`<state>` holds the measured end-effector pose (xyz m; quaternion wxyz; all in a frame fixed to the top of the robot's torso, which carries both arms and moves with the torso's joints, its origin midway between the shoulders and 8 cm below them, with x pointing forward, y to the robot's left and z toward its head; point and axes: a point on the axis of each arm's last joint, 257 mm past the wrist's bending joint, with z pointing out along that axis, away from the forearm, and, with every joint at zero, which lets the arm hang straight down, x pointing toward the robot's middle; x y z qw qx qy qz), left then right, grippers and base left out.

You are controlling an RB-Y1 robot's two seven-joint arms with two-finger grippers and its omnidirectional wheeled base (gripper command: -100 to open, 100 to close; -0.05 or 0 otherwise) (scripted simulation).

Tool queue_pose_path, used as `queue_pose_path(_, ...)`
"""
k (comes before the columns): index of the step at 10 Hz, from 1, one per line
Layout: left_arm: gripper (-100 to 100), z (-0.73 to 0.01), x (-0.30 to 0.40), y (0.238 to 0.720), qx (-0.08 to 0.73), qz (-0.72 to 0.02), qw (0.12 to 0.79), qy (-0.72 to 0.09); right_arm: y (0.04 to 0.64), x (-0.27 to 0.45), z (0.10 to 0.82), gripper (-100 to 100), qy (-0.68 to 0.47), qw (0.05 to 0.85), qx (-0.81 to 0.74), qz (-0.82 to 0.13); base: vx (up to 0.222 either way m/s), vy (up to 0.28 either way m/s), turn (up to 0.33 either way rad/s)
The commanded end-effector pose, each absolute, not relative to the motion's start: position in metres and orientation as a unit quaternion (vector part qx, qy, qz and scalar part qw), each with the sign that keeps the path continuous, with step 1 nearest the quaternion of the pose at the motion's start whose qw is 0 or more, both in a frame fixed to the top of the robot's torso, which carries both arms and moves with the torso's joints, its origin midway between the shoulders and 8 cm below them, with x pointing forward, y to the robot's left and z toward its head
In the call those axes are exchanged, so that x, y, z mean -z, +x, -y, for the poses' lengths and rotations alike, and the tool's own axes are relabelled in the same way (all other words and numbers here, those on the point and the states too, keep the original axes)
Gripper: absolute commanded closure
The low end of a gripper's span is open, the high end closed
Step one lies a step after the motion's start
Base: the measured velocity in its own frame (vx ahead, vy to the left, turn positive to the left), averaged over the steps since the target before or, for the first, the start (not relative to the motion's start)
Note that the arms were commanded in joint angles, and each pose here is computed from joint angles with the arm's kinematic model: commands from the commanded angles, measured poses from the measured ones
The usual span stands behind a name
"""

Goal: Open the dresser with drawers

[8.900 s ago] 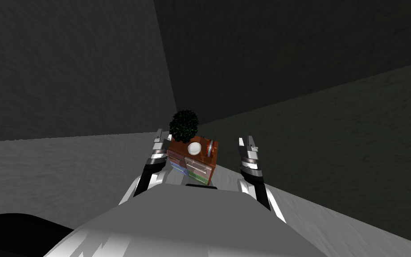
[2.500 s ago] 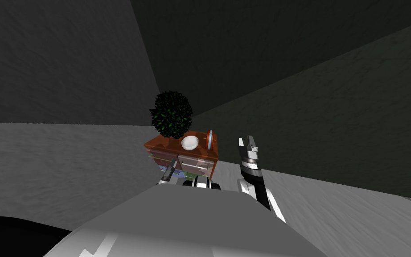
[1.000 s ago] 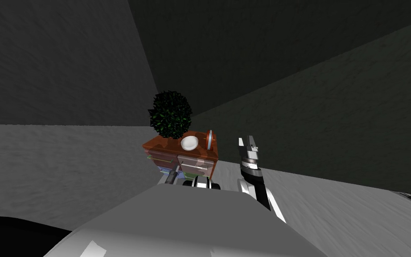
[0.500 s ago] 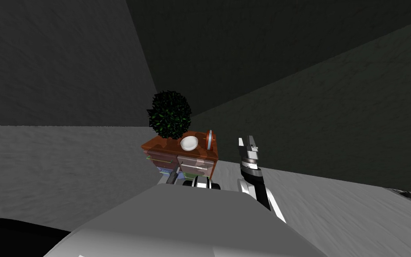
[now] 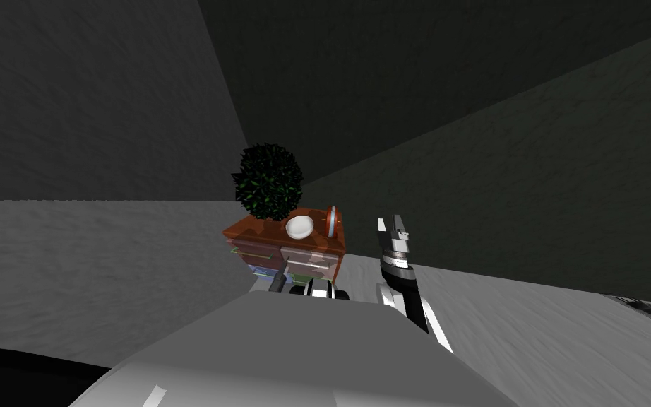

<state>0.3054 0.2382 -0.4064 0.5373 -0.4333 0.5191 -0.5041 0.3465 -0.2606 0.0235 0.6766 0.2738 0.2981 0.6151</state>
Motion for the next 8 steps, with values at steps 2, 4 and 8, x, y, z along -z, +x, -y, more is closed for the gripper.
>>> queue_pose_path(2,-100,-0.238,0.41,0.325,0.502,-0.518,0.538,-0.437,0.346,-0.023,0.261,0,0.274,0.677,-0.615,-0.298,-0.065,0.002,-0.003)
queue_pose_path(4,-100,-0.235,0.41,0.344,0.504,-0.518,0.538,-0.435,0.346,-0.023,0.261,0,0.274,0.677,-0.615,-0.298,-0.065,0.01,-0.003)
queue_pose_path(8,-100,-0.232,0.409,0.371,0.504,-0.517,0.538,-0.435,0.346,-0.023,0.261,0,0.274,0.677,-0.615,-0.298,-0.07,0.014,-0.003)
